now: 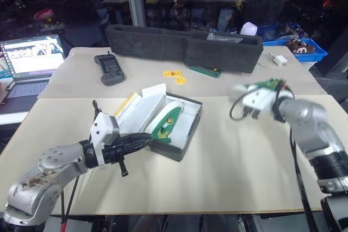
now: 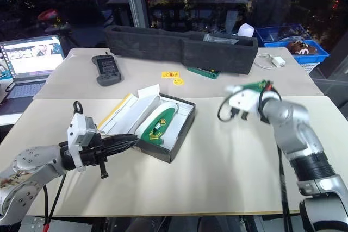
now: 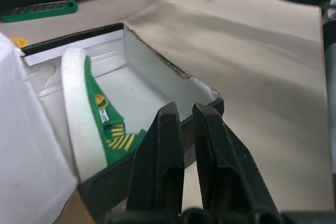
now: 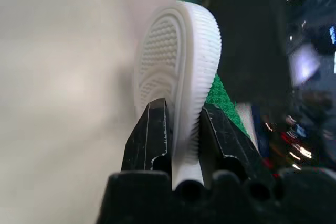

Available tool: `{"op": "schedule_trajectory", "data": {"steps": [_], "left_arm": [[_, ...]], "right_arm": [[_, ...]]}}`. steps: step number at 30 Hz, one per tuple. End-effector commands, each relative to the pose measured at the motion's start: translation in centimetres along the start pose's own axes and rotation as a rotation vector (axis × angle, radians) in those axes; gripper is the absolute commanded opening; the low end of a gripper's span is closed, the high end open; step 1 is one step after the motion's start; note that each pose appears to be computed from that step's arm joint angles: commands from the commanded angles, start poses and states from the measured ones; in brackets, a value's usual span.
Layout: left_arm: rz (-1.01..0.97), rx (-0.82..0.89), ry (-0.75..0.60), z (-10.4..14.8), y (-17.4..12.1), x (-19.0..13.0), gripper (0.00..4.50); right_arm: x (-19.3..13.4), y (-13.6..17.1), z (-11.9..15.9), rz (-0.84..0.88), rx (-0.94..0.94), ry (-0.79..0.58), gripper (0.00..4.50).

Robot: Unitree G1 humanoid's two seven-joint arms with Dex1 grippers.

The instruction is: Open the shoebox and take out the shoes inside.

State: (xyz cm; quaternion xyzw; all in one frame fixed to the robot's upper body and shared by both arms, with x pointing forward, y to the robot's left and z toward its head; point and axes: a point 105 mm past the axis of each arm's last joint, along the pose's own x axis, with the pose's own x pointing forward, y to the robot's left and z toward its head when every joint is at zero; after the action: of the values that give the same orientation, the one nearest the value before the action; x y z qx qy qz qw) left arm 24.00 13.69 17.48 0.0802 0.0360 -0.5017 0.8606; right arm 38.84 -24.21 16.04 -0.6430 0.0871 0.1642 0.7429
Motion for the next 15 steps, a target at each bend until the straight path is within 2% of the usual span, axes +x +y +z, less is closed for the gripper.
{"op": "schedule_trajectory", "data": {"steps": [1,5,9,11,13,15], "left_arm": [[-0.014,0.027,-0.027,0.8,-0.2,0.1,0.50],[-0.013,0.029,-0.028,0.9,-0.2,0.1,0.50],[-0.009,0.027,-0.029,0.9,-0.2,0.1,0.50],[-0.010,0.027,-0.029,0.9,-0.2,0.1,0.50],[-0.010,0.026,-0.028,0.9,-0.2,0.1,0.50],[-0.010,0.026,-0.027,0.8,-0.2,0.1,0.50]], "right_arm": [[0.2,-0.4,-1.8,-0.095,-0.142,0.079,0.36],[0.7,2.7,-1.7,-0.027,-0.136,0.078,0.36],[0.6,6.5,-0.1,0.118,0.010,0.024,0.36],[0.3,7.4,0.5,0.163,0.072,0.005,1.33],[-0.1,7.9,1.3,0.206,0.138,-0.024,1.82],[-0.4,8.3,1.7,0.246,0.171,-0.037,2.56]]}}
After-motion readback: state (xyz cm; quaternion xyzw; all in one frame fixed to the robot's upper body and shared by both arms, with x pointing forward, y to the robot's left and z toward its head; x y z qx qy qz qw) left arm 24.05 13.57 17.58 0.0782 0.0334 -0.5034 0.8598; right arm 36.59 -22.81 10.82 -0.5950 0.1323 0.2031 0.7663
